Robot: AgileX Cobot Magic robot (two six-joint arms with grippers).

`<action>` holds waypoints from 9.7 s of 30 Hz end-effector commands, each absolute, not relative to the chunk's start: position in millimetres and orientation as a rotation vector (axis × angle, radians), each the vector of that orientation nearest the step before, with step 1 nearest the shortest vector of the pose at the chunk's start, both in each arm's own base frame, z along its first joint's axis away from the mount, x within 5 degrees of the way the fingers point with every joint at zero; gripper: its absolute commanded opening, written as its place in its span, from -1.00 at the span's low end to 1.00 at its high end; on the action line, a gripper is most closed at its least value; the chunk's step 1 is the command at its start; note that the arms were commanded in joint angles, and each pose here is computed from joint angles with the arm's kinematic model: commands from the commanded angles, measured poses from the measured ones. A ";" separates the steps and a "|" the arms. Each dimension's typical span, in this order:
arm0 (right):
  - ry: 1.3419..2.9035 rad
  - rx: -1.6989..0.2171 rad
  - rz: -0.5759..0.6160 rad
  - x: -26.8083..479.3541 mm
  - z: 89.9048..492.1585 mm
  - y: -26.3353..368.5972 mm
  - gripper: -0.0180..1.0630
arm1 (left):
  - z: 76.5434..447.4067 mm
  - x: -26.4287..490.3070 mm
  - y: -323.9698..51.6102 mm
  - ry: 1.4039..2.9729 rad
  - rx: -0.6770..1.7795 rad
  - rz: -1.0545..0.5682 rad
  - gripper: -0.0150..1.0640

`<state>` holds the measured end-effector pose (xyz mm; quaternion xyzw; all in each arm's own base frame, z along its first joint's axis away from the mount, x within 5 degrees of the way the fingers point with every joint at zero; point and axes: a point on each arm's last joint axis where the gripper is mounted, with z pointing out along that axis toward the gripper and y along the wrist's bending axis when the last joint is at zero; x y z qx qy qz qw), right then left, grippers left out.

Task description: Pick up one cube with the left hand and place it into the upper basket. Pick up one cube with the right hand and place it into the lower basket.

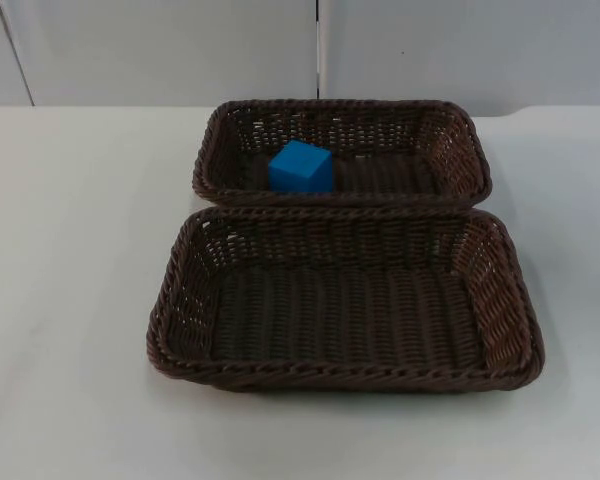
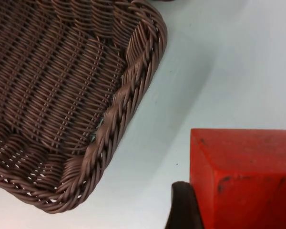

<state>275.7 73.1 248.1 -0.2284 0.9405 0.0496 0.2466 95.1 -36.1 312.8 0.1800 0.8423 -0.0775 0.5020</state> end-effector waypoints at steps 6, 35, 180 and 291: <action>2.549 -0.620 0.143 275.0 251.7 74.9 -0.97 | 314.3 94.7 -36.7 2.015 0.421 -0.207 0.85; 2.395 -0.762 0.343 280.9 249.5 149.6 -0.97 | 315.1 95.0 -36.8 2.009 0.407 -0.216 0.85; 1.726 -0.828 0.567 43.5 330.5 56.0 0.28 | 283.4 -5.0 1.2 1.991 0.379 -0.226 0.85; 1.963 -0.654 0.386 -5.0 280.1 -5.8 0.98 | 274.8 -4.8 1.0 2.032 0.395 -0.217 0.98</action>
